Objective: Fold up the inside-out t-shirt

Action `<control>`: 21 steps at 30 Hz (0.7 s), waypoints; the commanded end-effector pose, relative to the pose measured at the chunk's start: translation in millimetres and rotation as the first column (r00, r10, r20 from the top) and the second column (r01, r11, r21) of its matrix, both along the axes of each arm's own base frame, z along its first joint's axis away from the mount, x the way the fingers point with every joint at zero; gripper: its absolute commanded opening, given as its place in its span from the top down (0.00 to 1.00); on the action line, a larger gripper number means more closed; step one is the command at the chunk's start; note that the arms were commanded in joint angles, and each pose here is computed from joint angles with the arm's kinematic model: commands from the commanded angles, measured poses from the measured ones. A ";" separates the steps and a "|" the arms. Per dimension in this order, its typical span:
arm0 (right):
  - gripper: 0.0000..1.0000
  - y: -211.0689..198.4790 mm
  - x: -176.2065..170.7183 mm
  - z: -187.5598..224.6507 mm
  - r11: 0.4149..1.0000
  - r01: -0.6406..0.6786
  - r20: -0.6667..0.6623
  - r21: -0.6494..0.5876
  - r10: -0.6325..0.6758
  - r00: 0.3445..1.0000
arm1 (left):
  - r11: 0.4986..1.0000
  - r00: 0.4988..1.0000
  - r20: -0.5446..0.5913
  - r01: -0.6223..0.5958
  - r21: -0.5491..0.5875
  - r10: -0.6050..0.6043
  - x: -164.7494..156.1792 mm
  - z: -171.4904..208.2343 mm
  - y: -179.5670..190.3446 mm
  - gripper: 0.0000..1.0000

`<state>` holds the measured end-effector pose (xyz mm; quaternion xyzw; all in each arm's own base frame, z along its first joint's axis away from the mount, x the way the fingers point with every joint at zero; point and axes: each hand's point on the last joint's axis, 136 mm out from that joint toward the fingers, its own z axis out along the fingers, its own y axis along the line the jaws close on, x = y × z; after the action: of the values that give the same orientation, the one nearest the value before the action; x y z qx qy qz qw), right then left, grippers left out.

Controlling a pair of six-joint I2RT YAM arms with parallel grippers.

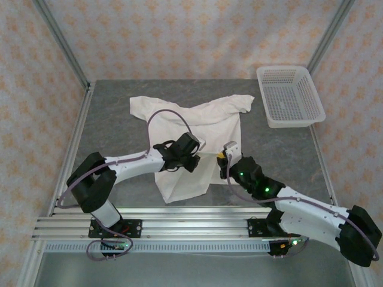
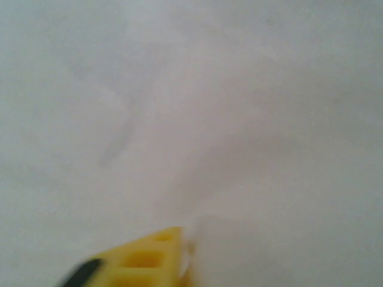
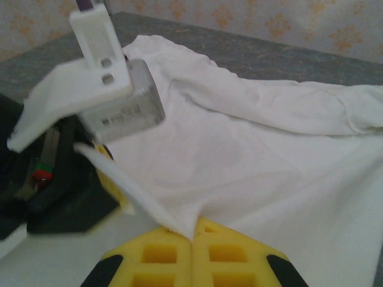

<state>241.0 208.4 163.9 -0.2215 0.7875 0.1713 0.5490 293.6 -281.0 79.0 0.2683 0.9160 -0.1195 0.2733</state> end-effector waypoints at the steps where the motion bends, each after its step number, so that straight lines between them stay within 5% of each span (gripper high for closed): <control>1: 1.00 -13.0 -0.1 -0.6 0.998 0.055 -0.035 -0.028 -0.056 0.998 | 0.996 0.998 0.044 -0.029 -0.080 0.033 2.7 38.7 2.3 1.00; 4: 0.68 0.2 -16.5 2.5 0.998 -0.030 -0.107 0.053 0.036 0.994 | 0.993 0.999 0.036 -0.030 -0.112 0.034 -2.7 54.3 4.0 1.00; 6: 0.64 22.4 -37.6 4.6 0.978 -0.138 -0.134 0.158 0.160 0.978 | 0.991 0.998 0.035 -0.043 -0.129 0.048 -3.1 60.0 7.2 1.00; 10: 0.76 54.7 -61.2 -2.4 0.950 -0.204 -0.103 0.235 0.233 0.967 | 0.981 0.996 0.028 -0.074 -0.180 0.080 1.6 71.7 9.9 1.00; 13: 0.99 80.1 -55.2 -10.2 0.960 -0.202 -0.088 0.193 0.222 0.971 | 0.979 0.996 0.018 -0.085 -0.185 0.090 2.8 80.6 10.0 1.00; 21: 1.00 122.4 3.4 -45.3 0.996 -0.093 0.086 -0.013 0.094 0.992 | 0.974 0.997 0.004 -0.069 -0.217 0.071 -0.2 110.3 5.7 1.00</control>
<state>209.5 310.2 76.3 -0.2990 0.8007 0.2027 0.4778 297.0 -276.4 166.3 0.2130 0.9060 -0.1912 0.3119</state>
